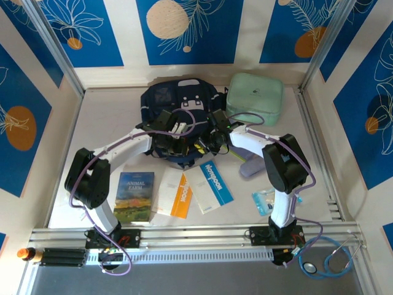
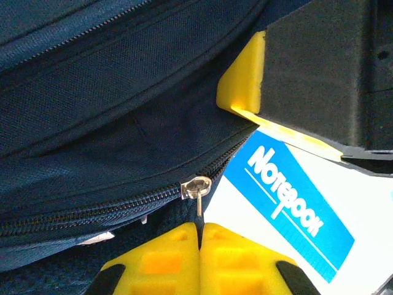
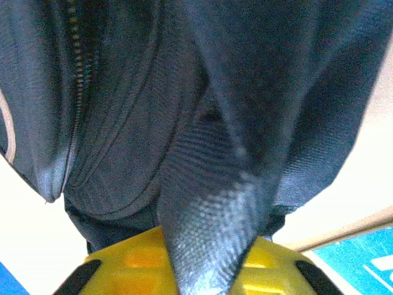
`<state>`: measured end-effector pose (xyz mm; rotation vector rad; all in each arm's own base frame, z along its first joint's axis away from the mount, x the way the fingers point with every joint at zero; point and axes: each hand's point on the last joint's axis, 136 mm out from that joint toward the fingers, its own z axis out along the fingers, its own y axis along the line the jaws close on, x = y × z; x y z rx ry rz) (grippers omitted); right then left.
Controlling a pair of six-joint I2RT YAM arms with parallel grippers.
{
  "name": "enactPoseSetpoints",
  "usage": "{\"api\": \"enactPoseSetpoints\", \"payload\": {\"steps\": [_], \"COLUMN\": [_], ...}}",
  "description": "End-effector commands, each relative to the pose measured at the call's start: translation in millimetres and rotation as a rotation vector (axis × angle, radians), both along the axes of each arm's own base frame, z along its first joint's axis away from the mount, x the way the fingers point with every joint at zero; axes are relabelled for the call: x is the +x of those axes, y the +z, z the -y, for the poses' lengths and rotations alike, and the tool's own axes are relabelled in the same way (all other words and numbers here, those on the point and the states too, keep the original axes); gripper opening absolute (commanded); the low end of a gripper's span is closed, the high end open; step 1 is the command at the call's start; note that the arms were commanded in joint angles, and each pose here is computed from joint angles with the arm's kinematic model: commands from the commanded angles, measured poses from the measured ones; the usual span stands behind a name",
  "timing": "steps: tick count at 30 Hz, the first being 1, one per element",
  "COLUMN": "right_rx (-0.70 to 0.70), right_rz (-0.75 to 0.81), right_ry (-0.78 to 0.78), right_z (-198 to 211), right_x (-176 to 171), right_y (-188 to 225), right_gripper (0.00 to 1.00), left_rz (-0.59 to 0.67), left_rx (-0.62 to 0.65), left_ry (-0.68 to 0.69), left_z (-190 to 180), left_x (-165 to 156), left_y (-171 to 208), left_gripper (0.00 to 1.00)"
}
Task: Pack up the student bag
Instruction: Unzip the student bag at the top-center of the table.
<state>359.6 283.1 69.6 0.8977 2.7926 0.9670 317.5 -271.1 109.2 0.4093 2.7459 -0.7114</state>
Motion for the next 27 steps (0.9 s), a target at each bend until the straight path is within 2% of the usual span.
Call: {"api": "enactPoseSetpoints", "payload": {"steps": [1, 9, 17, 23, 27], "right_rx": [-0.029, -0.108, -0.141, -0.187, -0.236], "right_rz": [0.025, 0.059, 0.079, 0.111, 0.123], "right_ry": [-0.016, -0.011, -0.009, 0.008, 0.0], "right_z": [10, 28, 37, 42, 48], "right_x": [8, 5, 7, 12, 11], "right_y": [4, 5, 7, 14, 15], "right_gripper": [0.1, 0.05, 0.05, 0.02, 0.0], "left_rz": [0.004, 0.005, -0.06, -0.064, -0.051], "left_rx": [0.048, 0.233, 0.384, 0.534, 0.56], "left_ry": [-0.047, -0.078, -0.105, -0.044, -0.002], "left_z": [-14, -62, -109, -153, -168], "left_x": [-12, -19, -29, -16, 2], "left_y": [4, -4, -20, -31, -35], "left_gripper": [0.0, 0.0, 0.0, 0.0, 0.0]}}
